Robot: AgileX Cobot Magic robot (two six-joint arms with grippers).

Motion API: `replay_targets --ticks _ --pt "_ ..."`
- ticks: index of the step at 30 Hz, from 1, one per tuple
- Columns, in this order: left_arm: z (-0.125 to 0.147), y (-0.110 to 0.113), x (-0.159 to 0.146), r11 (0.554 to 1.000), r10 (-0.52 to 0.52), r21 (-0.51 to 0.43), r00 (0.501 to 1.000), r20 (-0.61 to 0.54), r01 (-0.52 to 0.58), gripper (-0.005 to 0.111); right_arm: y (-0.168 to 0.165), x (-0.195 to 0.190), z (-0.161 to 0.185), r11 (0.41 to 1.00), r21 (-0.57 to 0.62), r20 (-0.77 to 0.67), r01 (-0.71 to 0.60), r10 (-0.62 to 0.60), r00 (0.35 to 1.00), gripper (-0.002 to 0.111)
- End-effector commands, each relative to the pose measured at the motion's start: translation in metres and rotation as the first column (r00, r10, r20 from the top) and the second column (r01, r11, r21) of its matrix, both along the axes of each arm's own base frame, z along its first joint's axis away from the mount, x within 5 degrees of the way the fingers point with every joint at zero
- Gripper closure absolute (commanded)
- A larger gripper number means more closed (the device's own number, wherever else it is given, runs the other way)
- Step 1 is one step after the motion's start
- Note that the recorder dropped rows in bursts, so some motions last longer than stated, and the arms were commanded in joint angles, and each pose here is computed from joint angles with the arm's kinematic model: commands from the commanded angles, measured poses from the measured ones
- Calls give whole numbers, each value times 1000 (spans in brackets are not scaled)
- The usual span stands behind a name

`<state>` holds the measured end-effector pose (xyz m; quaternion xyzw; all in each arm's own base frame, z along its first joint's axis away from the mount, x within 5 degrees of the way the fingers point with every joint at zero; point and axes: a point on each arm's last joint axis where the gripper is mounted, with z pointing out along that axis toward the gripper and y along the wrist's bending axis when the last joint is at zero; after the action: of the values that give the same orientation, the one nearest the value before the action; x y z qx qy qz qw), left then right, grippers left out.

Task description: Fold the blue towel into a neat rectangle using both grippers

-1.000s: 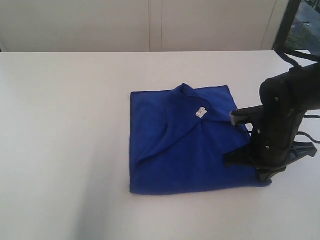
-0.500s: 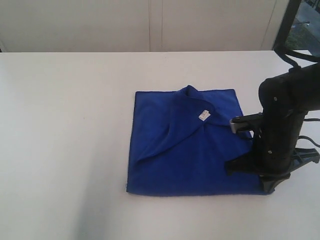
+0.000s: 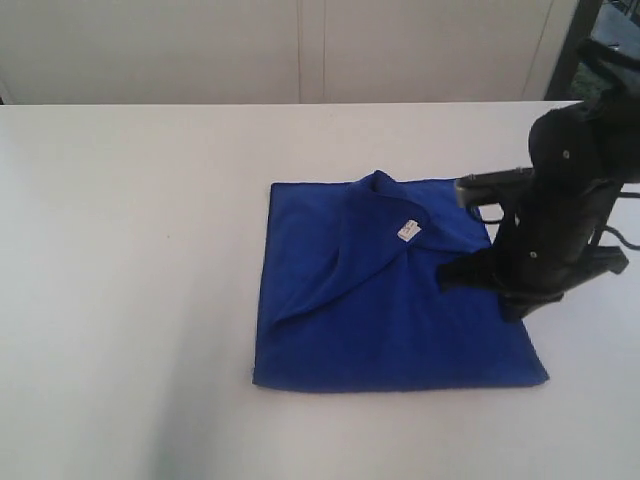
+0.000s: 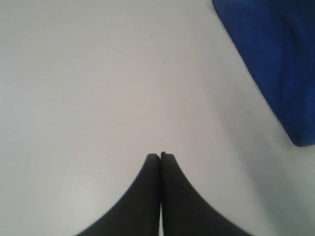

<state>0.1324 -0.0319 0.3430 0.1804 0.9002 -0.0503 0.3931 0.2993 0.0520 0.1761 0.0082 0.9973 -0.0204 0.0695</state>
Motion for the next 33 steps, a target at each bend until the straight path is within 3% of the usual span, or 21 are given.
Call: replay_targets --ticks 1,8,14,21,24,29,33 --pt "2 0 -2 1000 0 -13 1000 3 0 107 1 12 24 1000 8 106 -9 8 994 108" --pt "2 0 -2 1000 0 -13 1000 3 0 107 9 41 38 996 84 382 -30 -4 924 108" --pt "2 0 -2 1000 0 -13 1000 3 0 107 11 71 22 993 114 423 -3 -46 905 107" --pt "2 0 -2 1000 0 -13 1000 3 0 107 17 104 -2 995 103 410 -15 -29 912 81" --pt "2 0 -2 1000 0 -13 1000 3 0 107 18 108 -7 995 91 407 -32 -8 914 76" --pt "2 0 -2 1000 0 -13 1000 3 0 107 18 110 -18 996 88 384 -30 -6 923 81" --pt "2 0 -2 1000 0 -13 1000 3 0 107 18 108 -5 994 103 408 -22 -22 913 108"
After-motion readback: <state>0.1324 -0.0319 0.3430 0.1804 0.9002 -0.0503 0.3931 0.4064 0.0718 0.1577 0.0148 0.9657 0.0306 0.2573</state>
